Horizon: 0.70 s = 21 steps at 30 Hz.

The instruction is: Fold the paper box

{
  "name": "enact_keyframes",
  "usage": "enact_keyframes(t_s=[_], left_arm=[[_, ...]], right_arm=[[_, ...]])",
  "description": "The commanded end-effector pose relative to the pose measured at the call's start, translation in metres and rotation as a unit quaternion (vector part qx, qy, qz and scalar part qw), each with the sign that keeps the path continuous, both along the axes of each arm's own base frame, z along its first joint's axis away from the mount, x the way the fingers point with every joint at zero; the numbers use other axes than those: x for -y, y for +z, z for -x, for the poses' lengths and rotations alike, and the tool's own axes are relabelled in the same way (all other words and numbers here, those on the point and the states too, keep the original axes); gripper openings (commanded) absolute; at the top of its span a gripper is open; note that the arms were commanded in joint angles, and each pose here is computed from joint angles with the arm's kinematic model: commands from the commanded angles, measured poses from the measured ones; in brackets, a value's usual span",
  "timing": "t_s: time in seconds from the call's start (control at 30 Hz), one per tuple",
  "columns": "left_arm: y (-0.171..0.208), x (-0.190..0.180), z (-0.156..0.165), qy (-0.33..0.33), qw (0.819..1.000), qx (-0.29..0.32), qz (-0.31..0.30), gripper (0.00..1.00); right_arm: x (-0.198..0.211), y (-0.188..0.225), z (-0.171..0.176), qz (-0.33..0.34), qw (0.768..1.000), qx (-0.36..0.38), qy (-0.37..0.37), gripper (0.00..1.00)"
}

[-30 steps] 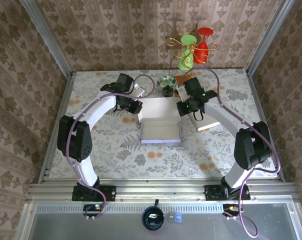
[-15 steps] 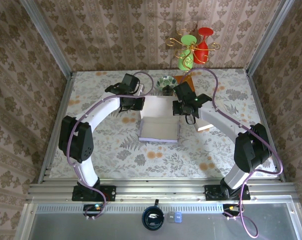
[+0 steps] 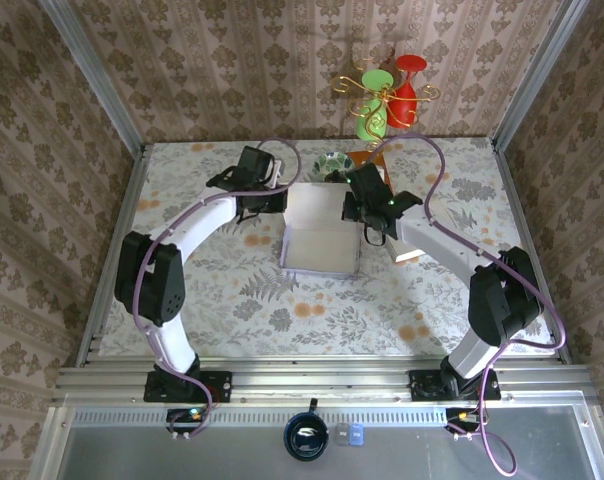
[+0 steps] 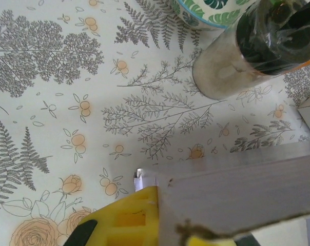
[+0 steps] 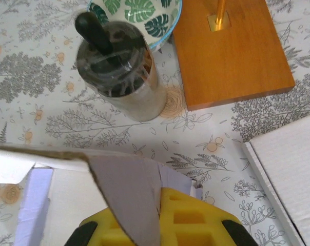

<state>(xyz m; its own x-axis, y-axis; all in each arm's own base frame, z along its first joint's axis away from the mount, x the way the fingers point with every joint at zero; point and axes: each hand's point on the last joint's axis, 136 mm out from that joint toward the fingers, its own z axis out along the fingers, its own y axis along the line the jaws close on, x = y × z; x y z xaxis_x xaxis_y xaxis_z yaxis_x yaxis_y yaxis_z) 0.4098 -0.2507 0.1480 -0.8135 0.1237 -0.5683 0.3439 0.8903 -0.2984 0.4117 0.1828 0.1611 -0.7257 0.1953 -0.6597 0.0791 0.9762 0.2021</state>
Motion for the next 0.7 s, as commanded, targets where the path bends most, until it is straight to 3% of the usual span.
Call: enact_keyframes(t_s=[0.0, 0.43, 0.67], left_arm=[[0.029, 0.021, 0.003, -0.024, 0.996, 0.051, 0.074, 0.0], [0.017, 0.028, 0.027, -0.061, 0.983, 0.121, 0.122, 0.0], [0.011, 0.024, 0.044, -0.067, 0.972, 0.169, 0.146, 0.01]], right_arm=[[-0.015, 0.018, -0.007, -0.05, 0.997, 0.061, 0.011, 0.0], [-0.023, 0.005, 0.016, -0.097, 0.983, 0.145, 0.056, 0.0], [-0.02, -0.008, 0.034, -0.079, 0.976, 0.189, 0.068, 0.0]])
